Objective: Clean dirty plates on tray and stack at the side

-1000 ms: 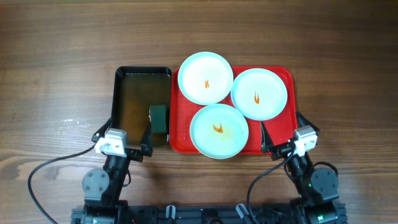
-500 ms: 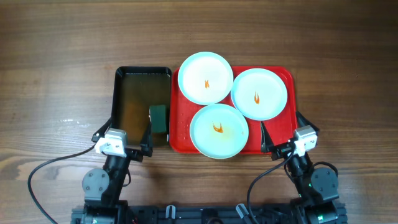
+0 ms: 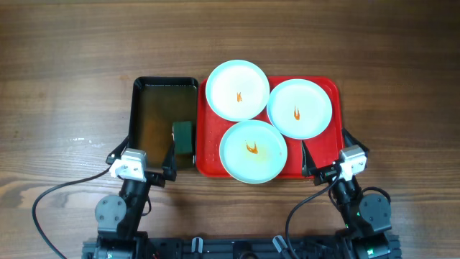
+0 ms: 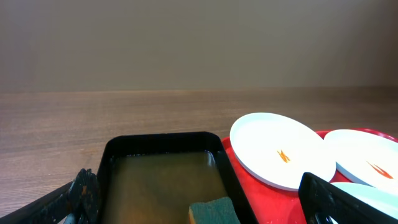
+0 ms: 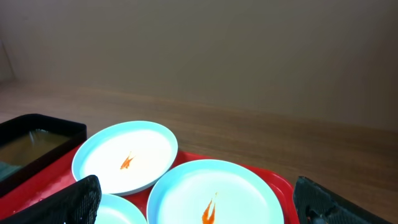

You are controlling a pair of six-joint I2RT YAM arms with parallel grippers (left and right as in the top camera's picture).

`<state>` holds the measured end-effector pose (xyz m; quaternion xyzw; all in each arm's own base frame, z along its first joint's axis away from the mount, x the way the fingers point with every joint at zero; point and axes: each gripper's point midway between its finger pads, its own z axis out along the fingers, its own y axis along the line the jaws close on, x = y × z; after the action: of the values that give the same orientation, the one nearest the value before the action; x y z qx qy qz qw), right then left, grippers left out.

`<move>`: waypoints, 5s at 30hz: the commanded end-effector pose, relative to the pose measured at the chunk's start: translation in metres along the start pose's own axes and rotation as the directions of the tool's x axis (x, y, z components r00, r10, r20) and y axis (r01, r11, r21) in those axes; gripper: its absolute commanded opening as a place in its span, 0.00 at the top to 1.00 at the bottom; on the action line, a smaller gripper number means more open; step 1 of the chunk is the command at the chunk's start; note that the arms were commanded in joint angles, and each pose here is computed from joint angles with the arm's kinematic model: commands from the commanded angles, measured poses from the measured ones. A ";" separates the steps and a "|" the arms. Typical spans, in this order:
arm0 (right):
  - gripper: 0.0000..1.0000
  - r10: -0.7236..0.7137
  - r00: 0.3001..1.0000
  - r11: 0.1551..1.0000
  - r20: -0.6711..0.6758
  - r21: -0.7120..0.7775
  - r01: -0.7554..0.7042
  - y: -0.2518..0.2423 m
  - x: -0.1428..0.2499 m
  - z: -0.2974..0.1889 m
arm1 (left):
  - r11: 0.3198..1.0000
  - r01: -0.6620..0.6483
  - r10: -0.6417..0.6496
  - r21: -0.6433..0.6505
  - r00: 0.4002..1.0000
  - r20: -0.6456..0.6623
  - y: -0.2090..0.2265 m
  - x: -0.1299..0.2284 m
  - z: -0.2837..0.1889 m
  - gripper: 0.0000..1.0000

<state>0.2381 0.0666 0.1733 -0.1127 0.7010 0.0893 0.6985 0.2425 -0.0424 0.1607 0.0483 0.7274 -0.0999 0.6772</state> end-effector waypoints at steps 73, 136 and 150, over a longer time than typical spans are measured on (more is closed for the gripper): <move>0.42 0.338 0.146 0.880 -0.930 0.257 -0.400 0.051 0.135 0.044 | 0.952 0.065 -0.293 -0.300 0.486 -0.823 -0.002 0.094 0.103 0.01; 0.43 0.337 0.145 0.880 -0.930 0.257 -0.400 0.051 0.135 0.044 | 0.976 0.032 -0.216 -0.216 0.293 -0.931 -0.018 0.156 0.104 0.53; 0.43 0.335 0.147 0.882 -0.931 0.255 -0.396 0.050 0.135 0.044 | 0.983 0.091 -0.184 -0.162 0.374 -0.909 -0.029 0.124 0.113 0.96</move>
<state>0.2614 0.1180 0.0332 0.0165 0.9807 0.1795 0.0756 0.3326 -0.0920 0.0058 -0.0094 0.9915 -0.0474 0.1207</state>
